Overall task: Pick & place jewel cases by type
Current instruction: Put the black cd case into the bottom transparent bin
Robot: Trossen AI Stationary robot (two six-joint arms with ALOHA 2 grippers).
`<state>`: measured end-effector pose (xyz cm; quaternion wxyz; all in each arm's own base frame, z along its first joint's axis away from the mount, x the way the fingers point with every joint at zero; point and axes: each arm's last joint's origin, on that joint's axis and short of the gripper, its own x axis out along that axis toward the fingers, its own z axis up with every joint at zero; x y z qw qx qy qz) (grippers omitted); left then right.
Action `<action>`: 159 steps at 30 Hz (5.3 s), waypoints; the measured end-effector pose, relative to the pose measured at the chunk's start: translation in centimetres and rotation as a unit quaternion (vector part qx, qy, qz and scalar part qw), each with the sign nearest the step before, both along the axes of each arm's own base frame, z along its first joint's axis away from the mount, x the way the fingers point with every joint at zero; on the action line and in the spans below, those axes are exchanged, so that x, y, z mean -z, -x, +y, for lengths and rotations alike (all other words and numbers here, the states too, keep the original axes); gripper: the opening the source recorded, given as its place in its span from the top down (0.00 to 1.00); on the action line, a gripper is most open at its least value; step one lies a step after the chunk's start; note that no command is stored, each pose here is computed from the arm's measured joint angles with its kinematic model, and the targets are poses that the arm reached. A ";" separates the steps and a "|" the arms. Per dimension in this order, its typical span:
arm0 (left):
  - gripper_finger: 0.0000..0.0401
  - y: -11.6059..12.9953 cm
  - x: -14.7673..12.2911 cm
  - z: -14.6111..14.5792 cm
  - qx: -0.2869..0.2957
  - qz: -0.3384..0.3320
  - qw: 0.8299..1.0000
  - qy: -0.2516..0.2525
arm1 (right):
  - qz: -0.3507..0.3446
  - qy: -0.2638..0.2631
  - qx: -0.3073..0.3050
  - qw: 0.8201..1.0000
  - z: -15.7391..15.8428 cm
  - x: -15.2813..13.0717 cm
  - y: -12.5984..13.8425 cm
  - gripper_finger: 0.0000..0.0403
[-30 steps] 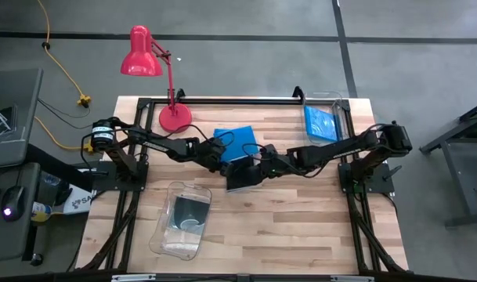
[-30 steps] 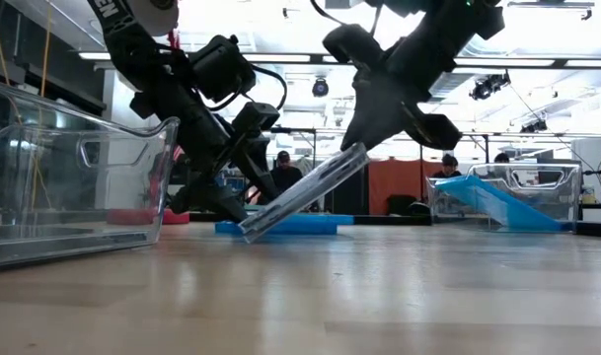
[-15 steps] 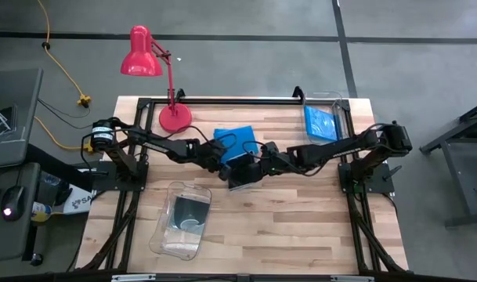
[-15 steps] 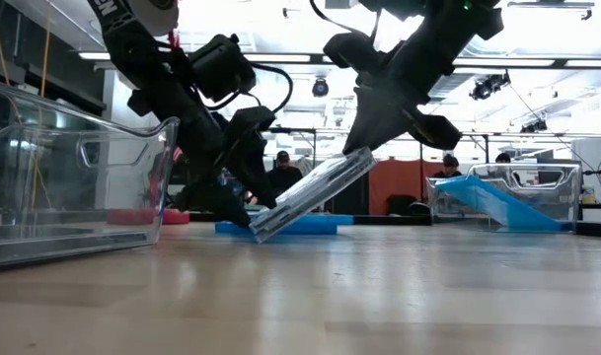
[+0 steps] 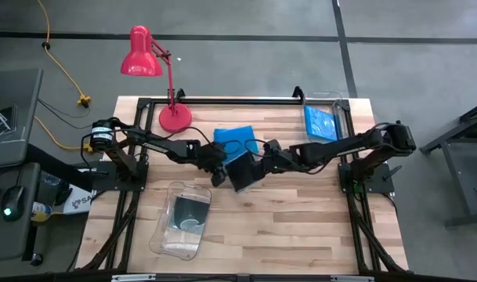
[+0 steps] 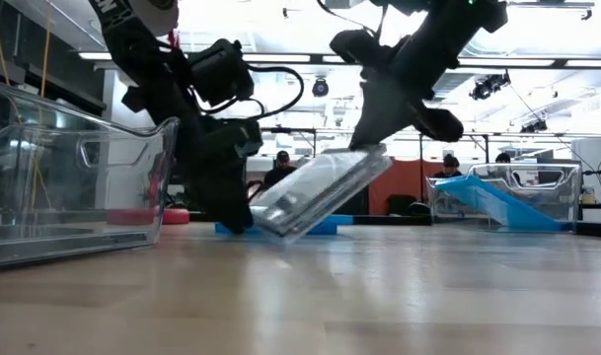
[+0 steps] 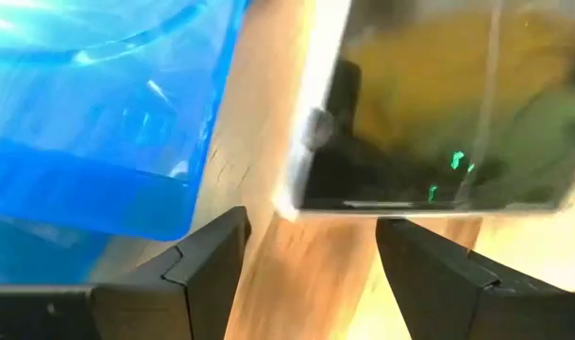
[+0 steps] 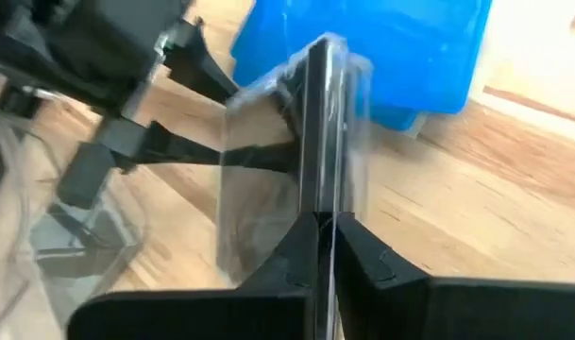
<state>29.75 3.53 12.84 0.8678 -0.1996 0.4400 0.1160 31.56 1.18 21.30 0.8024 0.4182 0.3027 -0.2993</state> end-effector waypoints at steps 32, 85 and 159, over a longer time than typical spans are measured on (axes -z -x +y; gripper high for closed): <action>0.40 -0.2 0.0 -0.2 0.009 -0.018 1.000 0.013 | 0.066 -0.001 -0.024 0.998 -0.1 1.0 0.7 0.85; 0.40 -0.9 -0.4 -0.3 -0.017 -0.057 0.996 0.059 | 0.138 -0.041 0.024 0.989 0.1 5.6 -0.3 0.44; 0.40 -1.7 1.1 -0.4 0.024 -0.074 0.995 0.067 | 0.027 -0.057 -0.047 0.997 -0.9 3.2 -1.6 0.67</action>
